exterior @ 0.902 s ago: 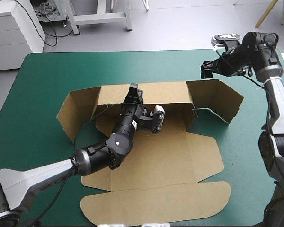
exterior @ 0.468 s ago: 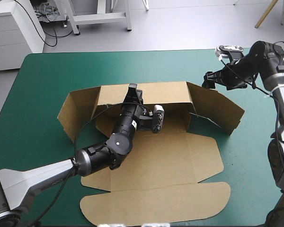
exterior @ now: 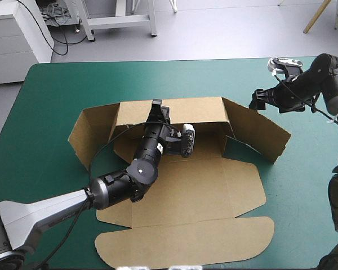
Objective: Fold the box
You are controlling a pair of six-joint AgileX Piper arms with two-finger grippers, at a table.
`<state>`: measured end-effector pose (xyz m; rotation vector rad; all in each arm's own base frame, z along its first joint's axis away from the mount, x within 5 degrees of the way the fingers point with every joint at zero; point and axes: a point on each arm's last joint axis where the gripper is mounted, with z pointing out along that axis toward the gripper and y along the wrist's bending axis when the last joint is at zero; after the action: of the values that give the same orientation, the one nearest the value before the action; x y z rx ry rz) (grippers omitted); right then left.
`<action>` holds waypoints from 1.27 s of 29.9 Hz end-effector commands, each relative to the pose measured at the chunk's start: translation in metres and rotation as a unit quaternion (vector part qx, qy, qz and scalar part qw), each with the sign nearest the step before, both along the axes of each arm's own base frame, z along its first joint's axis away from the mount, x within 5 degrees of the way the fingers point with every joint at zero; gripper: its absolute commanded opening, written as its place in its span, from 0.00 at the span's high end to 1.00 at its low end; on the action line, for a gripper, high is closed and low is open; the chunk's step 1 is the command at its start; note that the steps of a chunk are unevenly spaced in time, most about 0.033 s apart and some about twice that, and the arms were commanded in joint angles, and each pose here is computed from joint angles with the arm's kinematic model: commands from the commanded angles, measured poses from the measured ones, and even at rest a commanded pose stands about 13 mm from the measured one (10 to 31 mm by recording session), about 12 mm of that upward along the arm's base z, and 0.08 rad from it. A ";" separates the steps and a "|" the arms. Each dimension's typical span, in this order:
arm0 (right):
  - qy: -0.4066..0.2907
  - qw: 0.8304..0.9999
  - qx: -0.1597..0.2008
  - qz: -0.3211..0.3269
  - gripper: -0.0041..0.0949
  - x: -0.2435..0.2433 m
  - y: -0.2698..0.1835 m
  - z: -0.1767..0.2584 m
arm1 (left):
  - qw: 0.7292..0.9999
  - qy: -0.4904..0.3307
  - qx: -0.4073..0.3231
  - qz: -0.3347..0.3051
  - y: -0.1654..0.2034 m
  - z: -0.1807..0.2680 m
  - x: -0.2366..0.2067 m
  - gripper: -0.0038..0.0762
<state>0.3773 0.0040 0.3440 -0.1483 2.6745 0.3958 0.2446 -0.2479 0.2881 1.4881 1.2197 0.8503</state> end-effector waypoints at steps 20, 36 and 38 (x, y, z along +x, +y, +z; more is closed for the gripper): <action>-0.030 0.999 0.020 -0.003 0.10 -0.030 0.003 0.013 | 0.997 -0.064 -0.016 0.031 0.009 0.026 0.000 0.96; -0.087 0.995 0.020 -0.039 0.10 -0.057 0.003 0.017 | 0.997 -0.064 -0.027 0.034 0.009 0.029 0.001 0.96; -0.100 0.994 0.023 -0.044 0.10 -0.055 0.003 0.024 | 0.997 -0.066 -0.032 0.034 0.008 0.031 0.001 0.96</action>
<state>0.3250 0.0072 0.3374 -0.0769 2.5979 0.3948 0.2461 -0.2434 0.2897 1.4217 1.2796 0.8681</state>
